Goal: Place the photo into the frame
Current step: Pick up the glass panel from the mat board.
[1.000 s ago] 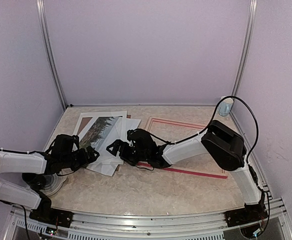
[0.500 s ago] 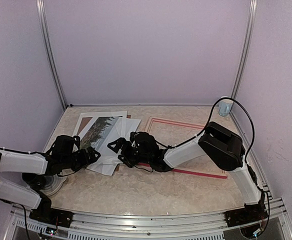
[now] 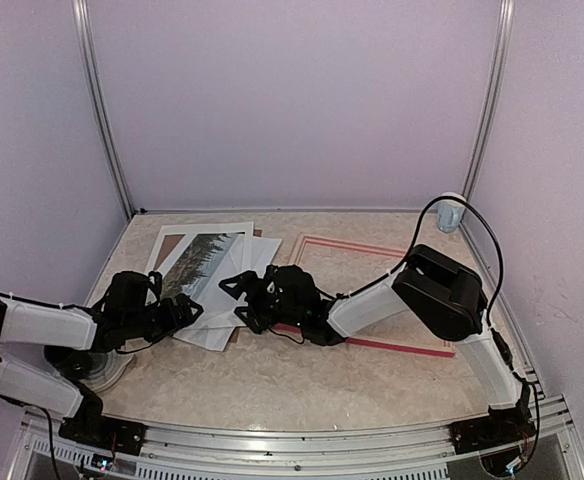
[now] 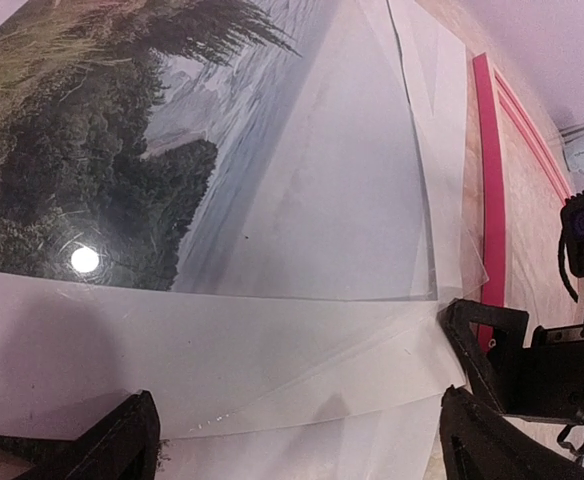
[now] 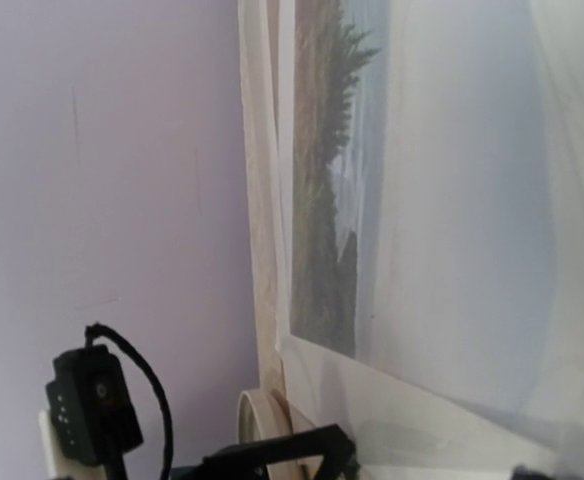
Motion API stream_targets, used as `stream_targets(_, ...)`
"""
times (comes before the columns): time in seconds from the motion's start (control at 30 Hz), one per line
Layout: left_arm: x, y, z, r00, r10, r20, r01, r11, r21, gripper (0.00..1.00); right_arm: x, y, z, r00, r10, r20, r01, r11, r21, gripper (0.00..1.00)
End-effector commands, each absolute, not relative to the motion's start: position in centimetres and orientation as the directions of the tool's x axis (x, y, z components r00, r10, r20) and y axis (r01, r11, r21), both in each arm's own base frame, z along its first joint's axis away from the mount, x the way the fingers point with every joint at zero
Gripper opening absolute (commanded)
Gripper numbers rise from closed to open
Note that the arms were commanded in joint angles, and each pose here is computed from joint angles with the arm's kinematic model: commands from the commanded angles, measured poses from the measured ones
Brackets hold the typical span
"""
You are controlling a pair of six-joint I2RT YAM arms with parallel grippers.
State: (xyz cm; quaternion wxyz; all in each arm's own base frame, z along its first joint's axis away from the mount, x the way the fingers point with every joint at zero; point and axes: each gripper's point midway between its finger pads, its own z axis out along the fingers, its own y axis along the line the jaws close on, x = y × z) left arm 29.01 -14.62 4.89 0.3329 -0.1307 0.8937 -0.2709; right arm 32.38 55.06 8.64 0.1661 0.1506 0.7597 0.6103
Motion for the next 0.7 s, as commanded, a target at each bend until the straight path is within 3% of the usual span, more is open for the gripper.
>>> stream_targets(0.0,28.4,-14.7,3.8,-0.767,-0.412,-0.492,-0.063,0.811,-0.582,0.96,33.3,54.3,4.7,-0.878,0.478,-0.018,0.124,0.264,0.956,0.94)
stream_targets(0.33,28.2,-14.9,3.3,-0.776,-0.406,-0.483,-0.063,0.811,-0.581,0.96,34.6,54.0,3.5,-0.839,0.543,-0.044,0.162,0.324,0.932,0.86)
stream_targets(0.67,28.2,-15.1,3.2,-0.780,-0.406,-0.477,-0.058,0.805,-0.590,0.95,35.5,55.2,4.0,-0.834,0.551,-0.044,0.134,0.279,0.951,0.75)
